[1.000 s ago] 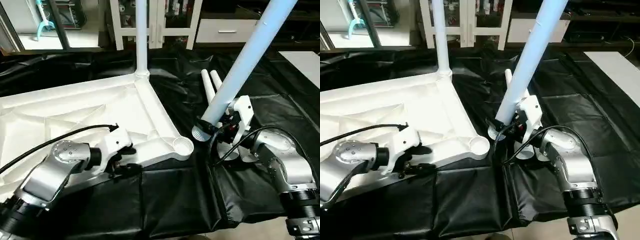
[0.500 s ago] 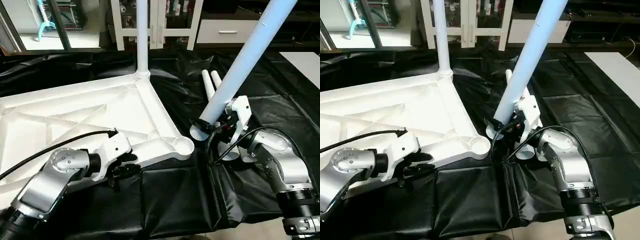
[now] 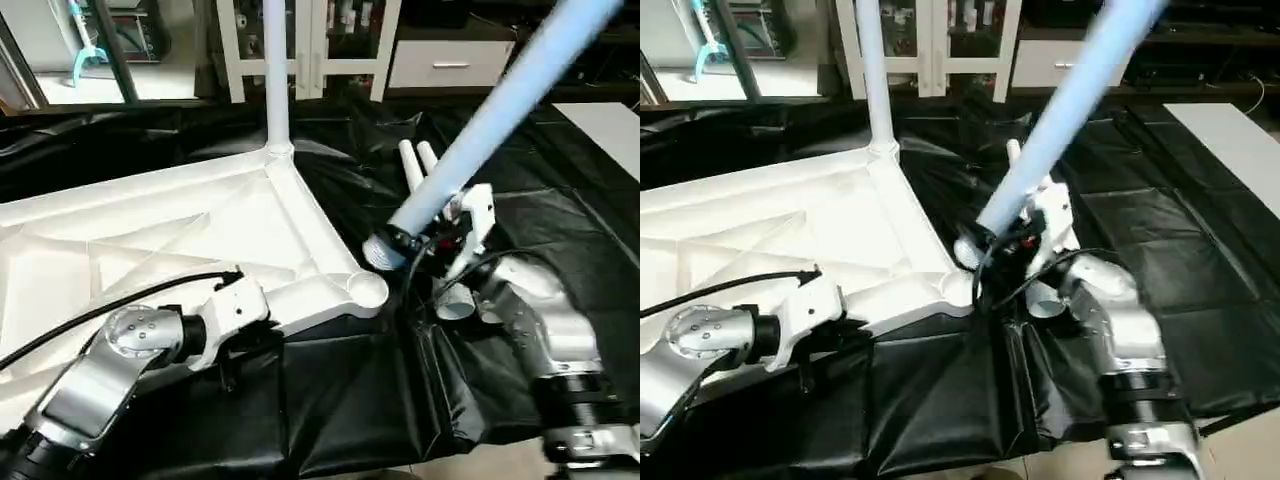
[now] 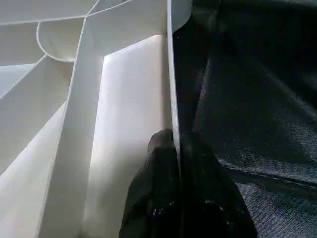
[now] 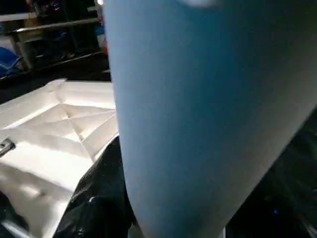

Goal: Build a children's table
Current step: Insert table leg to table base

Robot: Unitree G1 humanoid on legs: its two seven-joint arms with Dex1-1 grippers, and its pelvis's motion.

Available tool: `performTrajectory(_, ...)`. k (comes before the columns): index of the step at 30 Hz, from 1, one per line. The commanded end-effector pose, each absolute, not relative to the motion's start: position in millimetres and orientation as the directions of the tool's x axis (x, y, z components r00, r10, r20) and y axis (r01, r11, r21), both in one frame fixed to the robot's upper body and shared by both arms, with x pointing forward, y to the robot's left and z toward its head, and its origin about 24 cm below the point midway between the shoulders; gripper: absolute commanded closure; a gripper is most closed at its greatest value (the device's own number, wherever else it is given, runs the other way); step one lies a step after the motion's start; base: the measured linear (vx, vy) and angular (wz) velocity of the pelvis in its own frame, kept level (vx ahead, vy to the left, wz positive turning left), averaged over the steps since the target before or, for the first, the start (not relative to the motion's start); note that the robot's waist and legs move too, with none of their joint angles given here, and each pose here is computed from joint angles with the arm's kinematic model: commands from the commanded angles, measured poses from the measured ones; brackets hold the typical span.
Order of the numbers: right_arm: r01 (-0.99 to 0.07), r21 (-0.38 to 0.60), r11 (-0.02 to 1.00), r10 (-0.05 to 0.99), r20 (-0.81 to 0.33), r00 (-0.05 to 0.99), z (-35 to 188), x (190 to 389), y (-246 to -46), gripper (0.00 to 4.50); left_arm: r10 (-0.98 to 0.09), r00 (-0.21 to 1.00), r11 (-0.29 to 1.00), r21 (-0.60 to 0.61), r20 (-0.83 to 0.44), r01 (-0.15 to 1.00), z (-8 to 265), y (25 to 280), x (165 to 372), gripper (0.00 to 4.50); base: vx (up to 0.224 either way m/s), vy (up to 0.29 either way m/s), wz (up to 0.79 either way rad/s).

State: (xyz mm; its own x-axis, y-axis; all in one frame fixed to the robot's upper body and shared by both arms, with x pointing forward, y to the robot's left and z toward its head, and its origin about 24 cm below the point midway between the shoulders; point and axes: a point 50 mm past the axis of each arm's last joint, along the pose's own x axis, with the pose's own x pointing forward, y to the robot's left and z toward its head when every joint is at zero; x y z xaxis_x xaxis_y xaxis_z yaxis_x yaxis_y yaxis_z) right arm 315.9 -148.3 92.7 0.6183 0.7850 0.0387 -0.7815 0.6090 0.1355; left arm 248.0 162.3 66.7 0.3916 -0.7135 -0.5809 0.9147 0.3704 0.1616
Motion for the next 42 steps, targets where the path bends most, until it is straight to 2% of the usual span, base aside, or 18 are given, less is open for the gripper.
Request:
performTrajectory(1,-0.837,0.09,0.539,0.84,0.013,0.542,86,310.3,-141.5,2.62,-0.712,0.356,0.386,0.085,-0.606,0.918,49,160,241,4.44,0.0,0.0,0.0)
performTrajectory(3,-0.874,0.071,0.481,0.876,-0.005,0.482,82,306.4,-140.4,2.62,-0.719,0.361,0.396,0.077,-0.593,0.915,49,158,242,4.44,0.0,0.0,0.0)
performTrajectory(6,-0.894,0.044,0.447,0.895,-0.033,0.446,76,305.4,-146.4,2.62,-0.734,0.367,0.406,0.063,-0.572,0.912,51,158,245,4.44,0.0,0.0,0.0)
performTrajectory(15,-0.922,0.037,0.385,0.919,-0.107,0.38,65,305.4,-159.3,2.62,-0.751,0.378,0.421,0.049,-0.542,0.906,51,157,250,4.44,0.0,0.0,0.0)
performTrajectory(20,-0.92,0.032,0.392,0.912,-0.147,0.383,59,309.0,-164.0,2.62,-0.757,0.36,0.402,0.047,-0.545,0.915,52,157,252,4.49,0.0,0.0,0.0)
performTrajectory(29,-0.931,0.095,0.352,0.929,-0.156,0.335,49,311.4,-158.4,2.62,-0.778,0.306,0.348,0.03,-0.548,0.937,53,153,252,4.5,0.0,0.0,0.0)
performTrajectory(36,-0.946,0.107,0.307,0.945,-0.149,0.289,48,317.9,-143.7,2.62,-0.784,0.282,0.319,0.031,-0.553,0.947,54,150,253,4.5,0.0,0.0,0.0)
performTrajectory(40,-0.957,0.118,0.264,0.955,-0.173,0.242,45,315.9,-141.1,2.62,-0.783,0.282,0.317,0.034,-0.554,0.948,54,150,255,4.5,0.0,0.0,0.0)
performTrajectory(42,-0.97,0.118,0.212,0.961,-0.207,0.185,42,314.2,-137.7,2.62,-0.783,0.279,0.313,0.036,-0.556,0.949,54,150,256,4.5,0.0,0.0,0.0)
